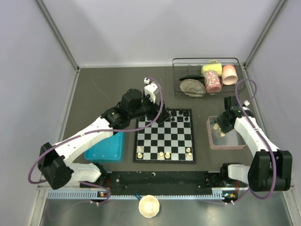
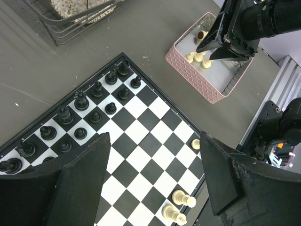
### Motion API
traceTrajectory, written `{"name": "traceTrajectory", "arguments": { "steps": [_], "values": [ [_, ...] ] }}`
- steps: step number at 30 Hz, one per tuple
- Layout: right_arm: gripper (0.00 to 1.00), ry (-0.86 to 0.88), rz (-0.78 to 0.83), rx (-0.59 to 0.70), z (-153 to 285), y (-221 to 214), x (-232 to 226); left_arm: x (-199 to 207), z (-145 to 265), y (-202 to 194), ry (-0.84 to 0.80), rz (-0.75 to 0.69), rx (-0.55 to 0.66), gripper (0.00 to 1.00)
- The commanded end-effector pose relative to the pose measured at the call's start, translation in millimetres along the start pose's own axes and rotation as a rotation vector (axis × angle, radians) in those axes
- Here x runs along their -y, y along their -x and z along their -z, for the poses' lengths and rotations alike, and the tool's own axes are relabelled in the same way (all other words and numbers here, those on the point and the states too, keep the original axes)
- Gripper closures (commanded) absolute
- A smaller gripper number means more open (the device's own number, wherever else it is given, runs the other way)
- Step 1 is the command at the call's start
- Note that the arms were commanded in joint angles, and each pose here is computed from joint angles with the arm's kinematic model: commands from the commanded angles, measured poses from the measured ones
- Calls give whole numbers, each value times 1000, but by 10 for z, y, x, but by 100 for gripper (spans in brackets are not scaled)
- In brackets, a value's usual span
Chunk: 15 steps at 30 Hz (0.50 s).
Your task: Set up the chess pieces on the board
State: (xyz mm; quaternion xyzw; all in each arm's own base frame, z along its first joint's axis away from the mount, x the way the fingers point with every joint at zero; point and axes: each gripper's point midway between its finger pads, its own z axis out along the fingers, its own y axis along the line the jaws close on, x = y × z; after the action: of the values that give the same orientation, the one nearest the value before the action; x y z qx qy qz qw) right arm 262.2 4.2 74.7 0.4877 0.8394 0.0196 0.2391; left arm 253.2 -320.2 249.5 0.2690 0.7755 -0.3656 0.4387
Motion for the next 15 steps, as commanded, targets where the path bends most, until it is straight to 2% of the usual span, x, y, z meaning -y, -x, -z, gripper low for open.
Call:
{"name": "traceTrajectory", "arguments": {
  "steps": [1,15],
  "values": [
    [55,0,-4,22,-39,88,-27,1,-31,119,-1,-28,50,19],
    [60,-13,-3,19,-178,114,-97,-18,-42,106,8,-33,48,19]
  ]
}}
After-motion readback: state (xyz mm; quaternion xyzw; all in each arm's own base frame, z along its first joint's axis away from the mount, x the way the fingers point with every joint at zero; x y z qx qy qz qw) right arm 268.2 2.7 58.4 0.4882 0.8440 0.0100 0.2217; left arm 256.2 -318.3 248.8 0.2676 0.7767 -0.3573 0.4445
